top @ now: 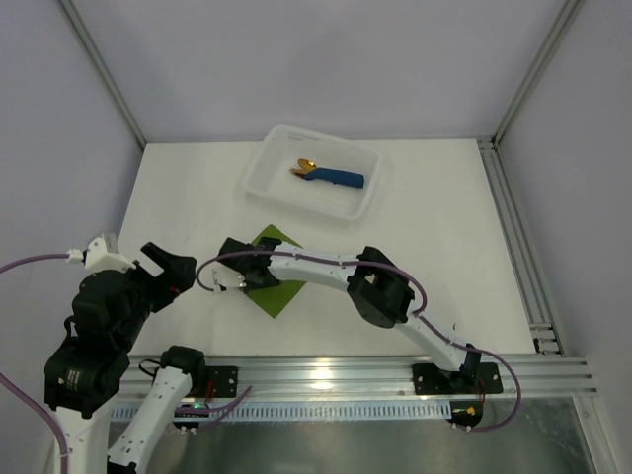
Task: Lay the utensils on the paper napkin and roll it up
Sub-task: Place the utensils on the napkin.
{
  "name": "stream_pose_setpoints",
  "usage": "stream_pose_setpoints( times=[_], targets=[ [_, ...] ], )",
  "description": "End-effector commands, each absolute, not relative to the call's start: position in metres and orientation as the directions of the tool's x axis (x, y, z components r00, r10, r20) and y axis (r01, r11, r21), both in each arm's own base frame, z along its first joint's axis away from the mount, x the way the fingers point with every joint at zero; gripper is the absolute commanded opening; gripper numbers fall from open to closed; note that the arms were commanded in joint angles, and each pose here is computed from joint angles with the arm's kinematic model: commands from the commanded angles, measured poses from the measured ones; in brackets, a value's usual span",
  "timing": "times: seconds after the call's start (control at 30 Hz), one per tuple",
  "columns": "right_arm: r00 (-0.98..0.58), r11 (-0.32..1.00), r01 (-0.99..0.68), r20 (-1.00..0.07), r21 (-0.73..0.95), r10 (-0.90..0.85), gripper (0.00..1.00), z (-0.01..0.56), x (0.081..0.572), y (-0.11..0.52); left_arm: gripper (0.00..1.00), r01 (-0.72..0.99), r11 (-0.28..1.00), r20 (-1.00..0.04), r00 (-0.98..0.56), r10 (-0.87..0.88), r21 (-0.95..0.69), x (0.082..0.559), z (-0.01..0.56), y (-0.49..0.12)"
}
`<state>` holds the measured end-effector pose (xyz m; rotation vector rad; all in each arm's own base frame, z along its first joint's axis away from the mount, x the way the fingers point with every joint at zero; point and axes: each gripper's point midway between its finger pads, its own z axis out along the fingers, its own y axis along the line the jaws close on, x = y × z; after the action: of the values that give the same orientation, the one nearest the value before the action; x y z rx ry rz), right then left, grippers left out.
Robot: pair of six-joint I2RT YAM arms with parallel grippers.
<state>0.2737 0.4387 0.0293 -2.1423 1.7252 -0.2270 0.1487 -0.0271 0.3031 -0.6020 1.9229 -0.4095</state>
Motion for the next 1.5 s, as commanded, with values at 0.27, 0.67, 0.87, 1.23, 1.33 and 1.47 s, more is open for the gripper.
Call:
stream_pose_setpoints(
  times=[0.27,0.67,0.87,1.23,1.33,1.47],
  targets=[
    [0.214,-0.145,-0.899,-0.125,-0.414,-0.969,0.04,0.032,0.29,0.439,0.93,-0.211,0.824,-0.75,-0.342,-0.566,-0.525,0.15,0.305,-0.028],
    [0.226,-0.155,-0.892,-0.122,-0.424,-0.966,0.05,0.042,0.288,0.439,0.93,-0.206,0.823,-0.749,-0.341,-0.568,-0.53,0.151,0.306,-0.029],
    [0.253,-0.163,-0.88,-0.149,-0.446,-0.956,0.05,0.056,0.283,0.449,0.93,-0.206,0.823,-0.749,-0.341,-0.568,-0.53,0.152,0.306,-0.029],
    [0.256,-0.176,-0.883,-0.132,-0.435,-0.958,0.06,0.049,0.281,0.447,0.93,-0.208,0.824,-0.751,-0.34,-0.566,-0.527,0.149,0.306,-0.028],
    [0.255,-0.178,-0.881,-0.121,-0.439,-0.959,0.07,0.046,0.283,0.446,0.93,-0.21,0.825,-0.751,-0.343,-0.564,-0.525,0.149,0.305,-0.028],
    [0.248,-0.171,-0.882,-0.124,-0.438,-0.961,0.08,0.045,0.284,0.446,0.93,-0.207,0.826,-0.752,-0.342,-0.564,-0.525,0.149,0.306,-0.028]
  ],
)
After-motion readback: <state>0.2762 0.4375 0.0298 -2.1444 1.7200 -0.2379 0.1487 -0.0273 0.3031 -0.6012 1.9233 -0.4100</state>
